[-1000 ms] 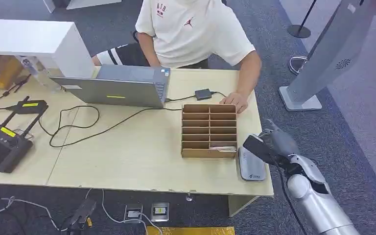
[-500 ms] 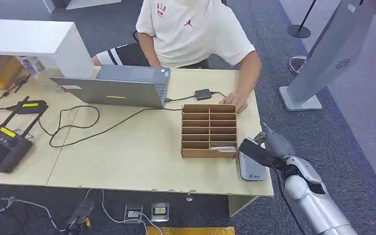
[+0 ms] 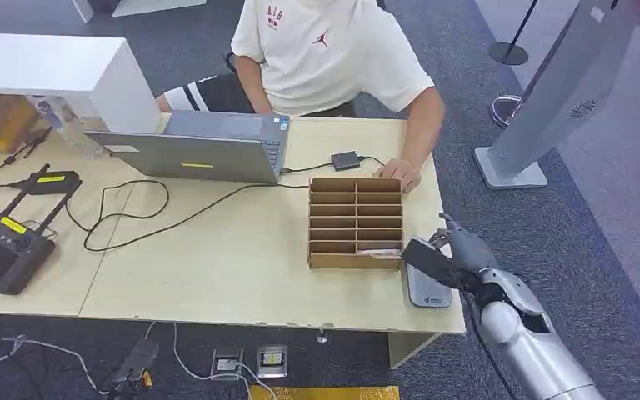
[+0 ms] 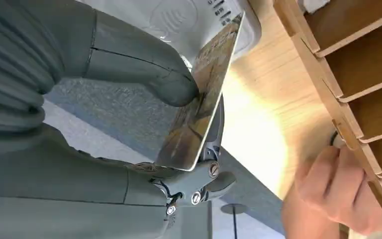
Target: Pass the card to the sensor for recognition and then transmit it.
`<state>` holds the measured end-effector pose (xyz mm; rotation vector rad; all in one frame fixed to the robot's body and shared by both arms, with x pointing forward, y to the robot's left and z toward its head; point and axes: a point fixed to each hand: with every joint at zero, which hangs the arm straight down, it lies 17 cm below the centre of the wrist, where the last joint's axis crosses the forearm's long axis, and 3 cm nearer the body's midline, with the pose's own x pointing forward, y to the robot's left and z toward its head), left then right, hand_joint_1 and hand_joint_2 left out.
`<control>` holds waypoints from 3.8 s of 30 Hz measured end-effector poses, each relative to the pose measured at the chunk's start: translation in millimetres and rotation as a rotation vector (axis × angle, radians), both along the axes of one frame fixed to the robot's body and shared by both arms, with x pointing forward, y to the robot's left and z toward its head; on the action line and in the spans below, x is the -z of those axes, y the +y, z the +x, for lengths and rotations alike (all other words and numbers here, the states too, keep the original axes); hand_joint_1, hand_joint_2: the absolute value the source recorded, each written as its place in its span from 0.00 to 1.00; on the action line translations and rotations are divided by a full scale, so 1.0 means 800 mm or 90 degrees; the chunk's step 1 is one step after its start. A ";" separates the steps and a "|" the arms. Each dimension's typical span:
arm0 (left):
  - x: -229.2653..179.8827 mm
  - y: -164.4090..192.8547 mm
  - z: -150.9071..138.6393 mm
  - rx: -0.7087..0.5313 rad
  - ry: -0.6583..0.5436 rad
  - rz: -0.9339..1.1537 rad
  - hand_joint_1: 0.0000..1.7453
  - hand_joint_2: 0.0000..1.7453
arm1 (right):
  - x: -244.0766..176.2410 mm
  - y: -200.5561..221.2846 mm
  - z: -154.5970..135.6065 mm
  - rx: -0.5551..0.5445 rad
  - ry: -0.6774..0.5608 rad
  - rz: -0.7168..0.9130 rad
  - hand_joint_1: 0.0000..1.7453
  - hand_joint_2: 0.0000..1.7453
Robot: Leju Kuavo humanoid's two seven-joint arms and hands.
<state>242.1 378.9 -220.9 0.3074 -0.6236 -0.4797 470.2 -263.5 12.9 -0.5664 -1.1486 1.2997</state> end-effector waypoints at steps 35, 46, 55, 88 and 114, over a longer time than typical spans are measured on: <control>-0.007 -0.002 0.014 0.014 -0.019 0.006 0.00 0.00 | -0.119 -0.037 0.072 -0.030 -0.115 -0.040 1.00 1.00; -0.013 -0.017 0.030 0.042 -0.031 -0.001 0.00 0.00 | -0.255 -0.048 0.137 -0.047 -0.246 -0.063 1.00 1.00; -0.021 -0.031 0.051 0.072 -0.042 -0.004 0.00 0.00 | -0.261 -0.049 0.168 -0.024 -0.252 -0.059 1.00 1.00; -0.016 -0.002 0.021 0.037 -0.056 0.010 0.00 0.00 | -0.273 0.041 0.143 -0.032 -0.149 0.374 0.00 1.00; -0.007 0.009 -0.008 0.008 -0.057 0.020 0.00 0.00 | -0.265 0.109 -0.026 -0.130 -0.170 0.392 0.00 1.00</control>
